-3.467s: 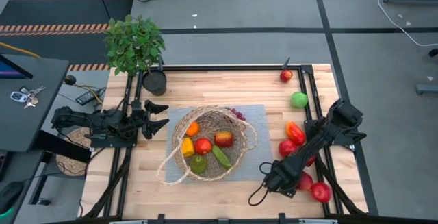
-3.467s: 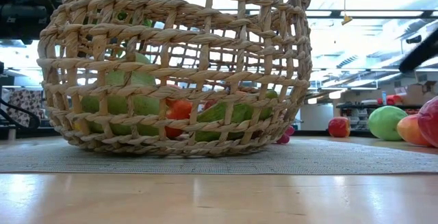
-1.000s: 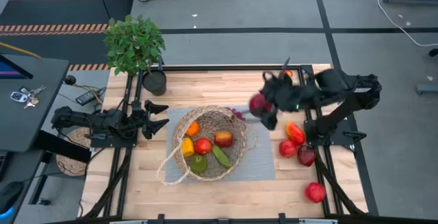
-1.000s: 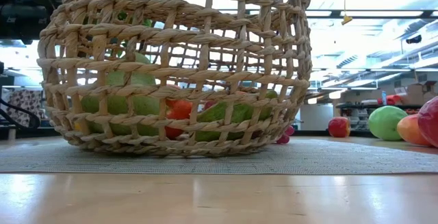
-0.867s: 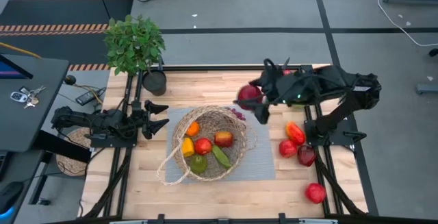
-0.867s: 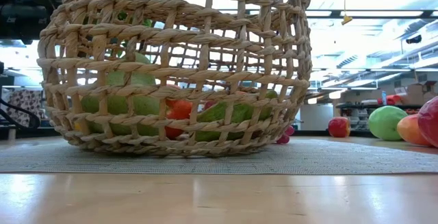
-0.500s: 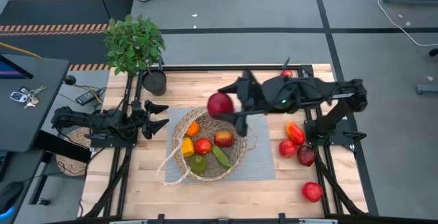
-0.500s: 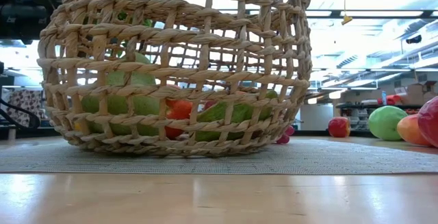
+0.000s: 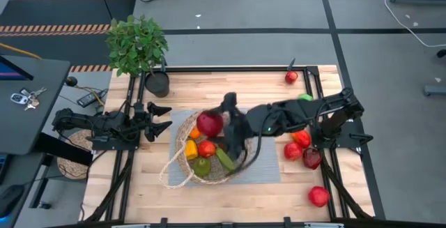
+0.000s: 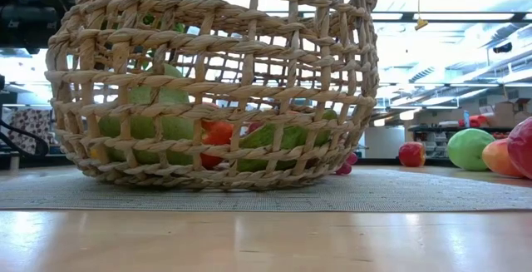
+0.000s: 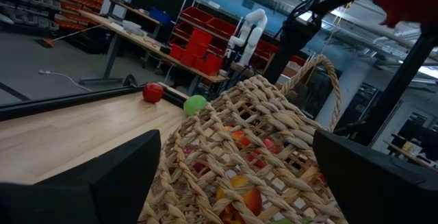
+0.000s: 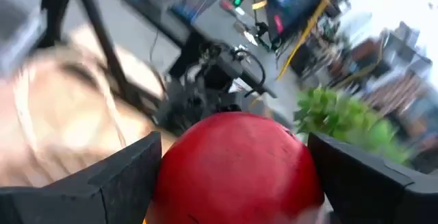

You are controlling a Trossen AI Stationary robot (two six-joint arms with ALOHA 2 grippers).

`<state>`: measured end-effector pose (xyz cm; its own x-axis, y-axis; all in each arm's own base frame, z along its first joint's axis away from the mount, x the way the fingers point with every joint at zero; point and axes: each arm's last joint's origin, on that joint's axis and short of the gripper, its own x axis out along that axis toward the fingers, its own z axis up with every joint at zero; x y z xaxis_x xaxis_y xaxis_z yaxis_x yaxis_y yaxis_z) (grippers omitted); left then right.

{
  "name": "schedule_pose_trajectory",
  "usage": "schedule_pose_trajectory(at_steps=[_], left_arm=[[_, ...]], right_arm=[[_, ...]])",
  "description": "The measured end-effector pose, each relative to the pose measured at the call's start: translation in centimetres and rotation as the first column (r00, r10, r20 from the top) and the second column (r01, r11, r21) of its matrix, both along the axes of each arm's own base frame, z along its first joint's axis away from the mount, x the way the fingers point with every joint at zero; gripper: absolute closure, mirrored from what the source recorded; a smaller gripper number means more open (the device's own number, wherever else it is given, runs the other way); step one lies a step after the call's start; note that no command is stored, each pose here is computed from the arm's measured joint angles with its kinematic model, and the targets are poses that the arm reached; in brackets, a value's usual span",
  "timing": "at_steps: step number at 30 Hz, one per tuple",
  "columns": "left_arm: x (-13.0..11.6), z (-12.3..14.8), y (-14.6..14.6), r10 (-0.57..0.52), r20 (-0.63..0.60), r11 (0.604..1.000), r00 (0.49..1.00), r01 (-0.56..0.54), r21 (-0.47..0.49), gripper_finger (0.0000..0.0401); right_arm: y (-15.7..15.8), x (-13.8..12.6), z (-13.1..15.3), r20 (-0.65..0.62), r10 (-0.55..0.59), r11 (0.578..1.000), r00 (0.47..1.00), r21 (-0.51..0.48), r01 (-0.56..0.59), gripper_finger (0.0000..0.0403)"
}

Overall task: Build produce basket
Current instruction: Put the red pomegranate into the brown basket

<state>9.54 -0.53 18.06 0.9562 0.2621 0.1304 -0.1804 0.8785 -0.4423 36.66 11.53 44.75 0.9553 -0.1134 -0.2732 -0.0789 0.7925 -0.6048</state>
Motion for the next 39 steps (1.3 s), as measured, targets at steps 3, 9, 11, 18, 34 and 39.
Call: schedule_pose_trajectory(at_steps=[3,9,11,18,34,39], left_arm=[[0.0,0.0,0.0,0.001,0.0,1.0,1.0,-0.001,0.0,0.0012],[0.0,0.0,0.0,0.001,0.0,1.0,1.0,-0.001,0.0,0.0012],[0.0,0.0,0.0,0.0,0.0,1.0,1.0,0.0,0.0,0.0012],[0.0,0.0,0.0,0.0,0.0,1.0,1.0,0.0,0.0,0.0012],[0.0,0.0,0.0,0.0,0.0,1.0,1.0,0.0,0.0,0.0012],[0.0,0.0,0.0,0.001,0.0,1.0,1.0,-0.001,0.0,0.0012]], right_arm=[[0.8,0.6,-1.0,-0.059,0.051,0.978,0.997,-0.201,-0.061,0.004],[1.5,2.3,-3.2,-0.177,0.113,0.853,0.978,-0.488,-0.187,0.0038],[1.7,3.0,-4.1,-0.219,0.105,0.802,0.97,-0.558,-0.213,0.0036],[2.0,4.8,-6.9,-0.332,-0.051,0.572,0.942,-0.782,-0.245,0.0033],[2.3,5.7,-7.1,-0.214,-0.123,0.692,0.969,-0.719,-0.071,0.0032],[2.2,5.6,-7.1,-0.084,-0.236,0.92,0.968,-0.339,0.195,0.0032]])
